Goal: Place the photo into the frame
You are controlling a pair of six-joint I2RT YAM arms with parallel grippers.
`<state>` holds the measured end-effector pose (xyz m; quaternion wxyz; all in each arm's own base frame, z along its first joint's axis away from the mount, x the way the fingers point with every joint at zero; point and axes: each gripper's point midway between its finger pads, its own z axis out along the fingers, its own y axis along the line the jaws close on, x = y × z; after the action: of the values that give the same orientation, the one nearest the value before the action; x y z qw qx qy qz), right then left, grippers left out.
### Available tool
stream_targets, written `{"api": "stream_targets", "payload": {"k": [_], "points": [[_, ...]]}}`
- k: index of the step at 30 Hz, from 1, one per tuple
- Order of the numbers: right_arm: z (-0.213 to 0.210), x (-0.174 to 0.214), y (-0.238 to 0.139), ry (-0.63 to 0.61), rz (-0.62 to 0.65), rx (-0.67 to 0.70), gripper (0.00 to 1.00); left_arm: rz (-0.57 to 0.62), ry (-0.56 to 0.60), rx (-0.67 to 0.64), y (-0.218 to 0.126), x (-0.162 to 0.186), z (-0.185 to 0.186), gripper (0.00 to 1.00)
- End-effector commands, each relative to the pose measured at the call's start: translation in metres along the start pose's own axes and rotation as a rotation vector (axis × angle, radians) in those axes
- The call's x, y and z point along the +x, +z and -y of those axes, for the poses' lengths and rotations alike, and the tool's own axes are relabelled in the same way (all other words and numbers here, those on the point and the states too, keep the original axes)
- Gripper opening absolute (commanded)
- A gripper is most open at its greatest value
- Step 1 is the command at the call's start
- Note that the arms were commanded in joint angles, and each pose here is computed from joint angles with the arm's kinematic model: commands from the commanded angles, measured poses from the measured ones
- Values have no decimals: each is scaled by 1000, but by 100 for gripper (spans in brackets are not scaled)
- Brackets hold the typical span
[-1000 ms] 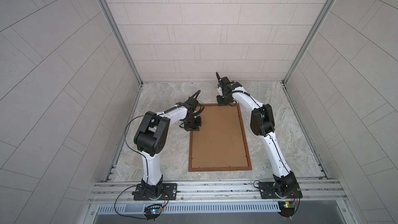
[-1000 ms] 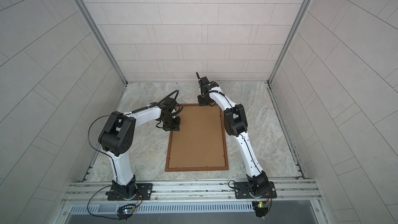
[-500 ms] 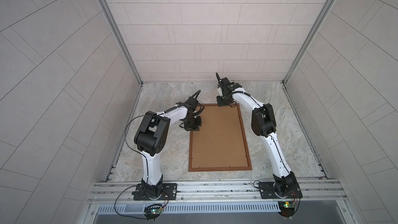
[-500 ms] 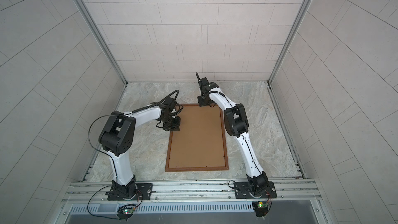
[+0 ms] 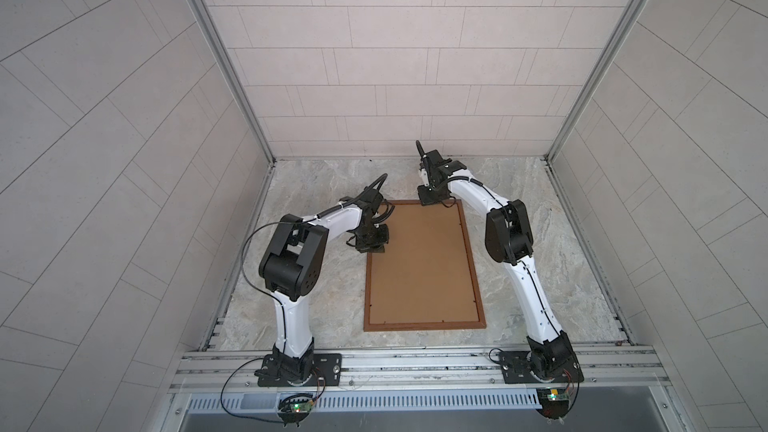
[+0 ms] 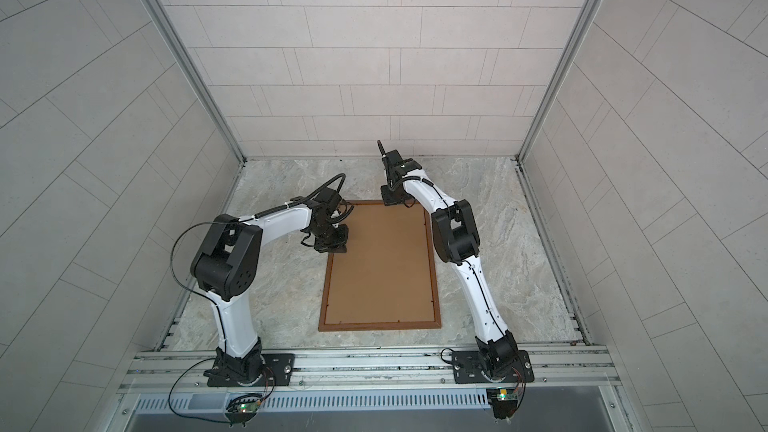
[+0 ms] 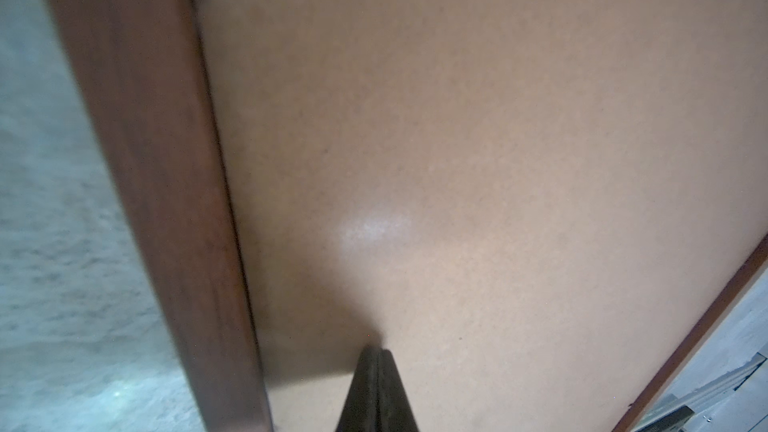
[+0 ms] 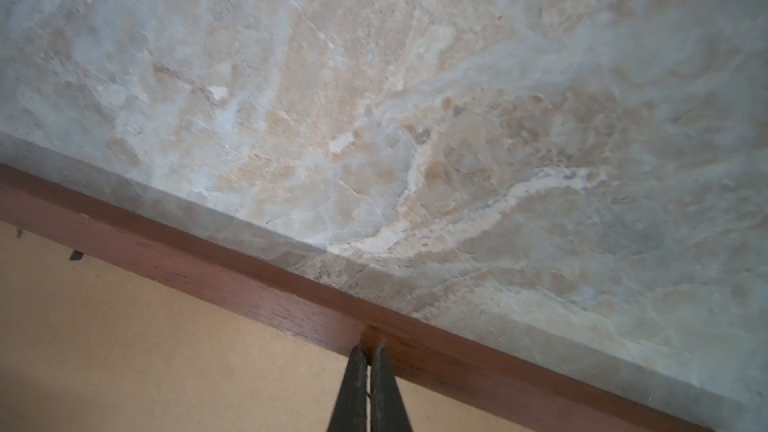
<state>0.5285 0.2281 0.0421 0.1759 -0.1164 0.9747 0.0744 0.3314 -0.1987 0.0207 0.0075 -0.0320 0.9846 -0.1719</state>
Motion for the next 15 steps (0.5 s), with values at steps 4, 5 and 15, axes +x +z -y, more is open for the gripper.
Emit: {"api": "stream_targets", "payload": {"k": [4,5,15], "points": [[10,115,43,-18,-421,64,0,-63,0,-75,29,13,-21,0],[10,116,42,-18,-423,65,0,-63,1,-75,29,13,-21,0],[12,133,42,-15,-491,72,0,-67,5,-83,28,12,-22,0]]}}
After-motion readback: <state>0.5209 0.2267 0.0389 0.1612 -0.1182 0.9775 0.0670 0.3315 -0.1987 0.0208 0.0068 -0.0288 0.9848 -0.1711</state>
